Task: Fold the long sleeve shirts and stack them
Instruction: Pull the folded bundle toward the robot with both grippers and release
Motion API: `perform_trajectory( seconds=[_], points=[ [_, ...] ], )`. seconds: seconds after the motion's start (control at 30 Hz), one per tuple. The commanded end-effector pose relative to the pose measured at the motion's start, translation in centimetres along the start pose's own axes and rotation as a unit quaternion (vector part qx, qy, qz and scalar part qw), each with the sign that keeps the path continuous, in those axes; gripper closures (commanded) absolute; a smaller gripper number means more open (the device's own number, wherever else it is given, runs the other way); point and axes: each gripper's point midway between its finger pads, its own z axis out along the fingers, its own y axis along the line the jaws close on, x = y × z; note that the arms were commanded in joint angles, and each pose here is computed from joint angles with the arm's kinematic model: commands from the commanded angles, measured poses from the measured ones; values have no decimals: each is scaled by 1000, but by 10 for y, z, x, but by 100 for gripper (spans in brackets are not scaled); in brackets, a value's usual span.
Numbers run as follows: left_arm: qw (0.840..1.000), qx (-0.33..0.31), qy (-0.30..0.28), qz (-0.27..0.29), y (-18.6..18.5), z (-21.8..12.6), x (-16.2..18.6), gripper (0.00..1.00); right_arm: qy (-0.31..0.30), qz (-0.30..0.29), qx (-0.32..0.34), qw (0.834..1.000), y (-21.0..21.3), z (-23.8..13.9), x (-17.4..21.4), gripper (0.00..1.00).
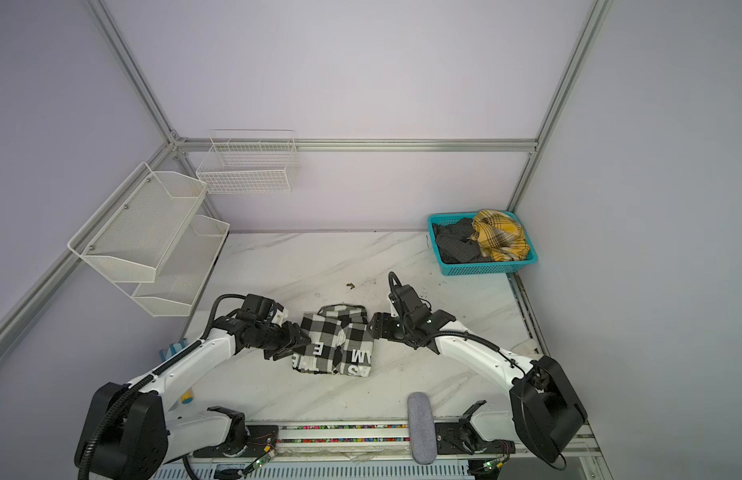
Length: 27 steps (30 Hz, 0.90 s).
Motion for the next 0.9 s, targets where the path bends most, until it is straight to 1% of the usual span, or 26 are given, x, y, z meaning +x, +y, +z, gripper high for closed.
perform_trajectory(
  seconds=[0.0,0.1,0.13,0.2,0.3,0.4,0.53,0.57,0.63,0.67,0.7,0.73,0.8,0.87],
  points=[
    [998,-7,-46,38,-26,-25,-43,36,20,-4,5,1000,-7,15,-11,32],
    [995,-33,-77,50,-27,-29,-75,32,43,-26,-19,999,-1,30,-15,33],
    [996,-25,-75,47,-29,-26,-81,32,49,-32,-30,998,2,34,-15,35],
    [998,-15,-55,37,-27,-11,-90,34,59,-34,-30,997,0,42,-13,38],
    [999,9,-37,35,-33,4,-97,36,73,-34,-30,996,-5,53,-7,39],
    [998,23,-33,39,-38,9,-101,45,86,-28,-54,994,-4,61,1,41],
    [998,11,-40,51,-33,15,-108,54,78,-28,-62,995,-3,64,-1,58],
    [998,12,-40,52,-34,17,-111,59,73,-29,-60,995,-3,64,-3,62],
    [998,26,-35,54,-40,19,-114,71,65,-34,-62,995,1,61,-8,70],
    [997,30,-37,52,-42,19,-115,80,58,-35,-61,996,3,58,-11,75],
    [997,35,-39,50,-45,17,-116,92,51,-37,-62,996,6,54,-14,82],
    [997,39,-41,51,-48,14,-116,100,45,-39,-65,996,10,49,-17,90],
    [996,41,-60,54,-53,1,-116,100,26,-46,-65,997,17,35,-26,98],
    [994,46,-79,60,-59,-16,-114,100,6,-53,-68,996,26,19,-34,100]
  ],
)
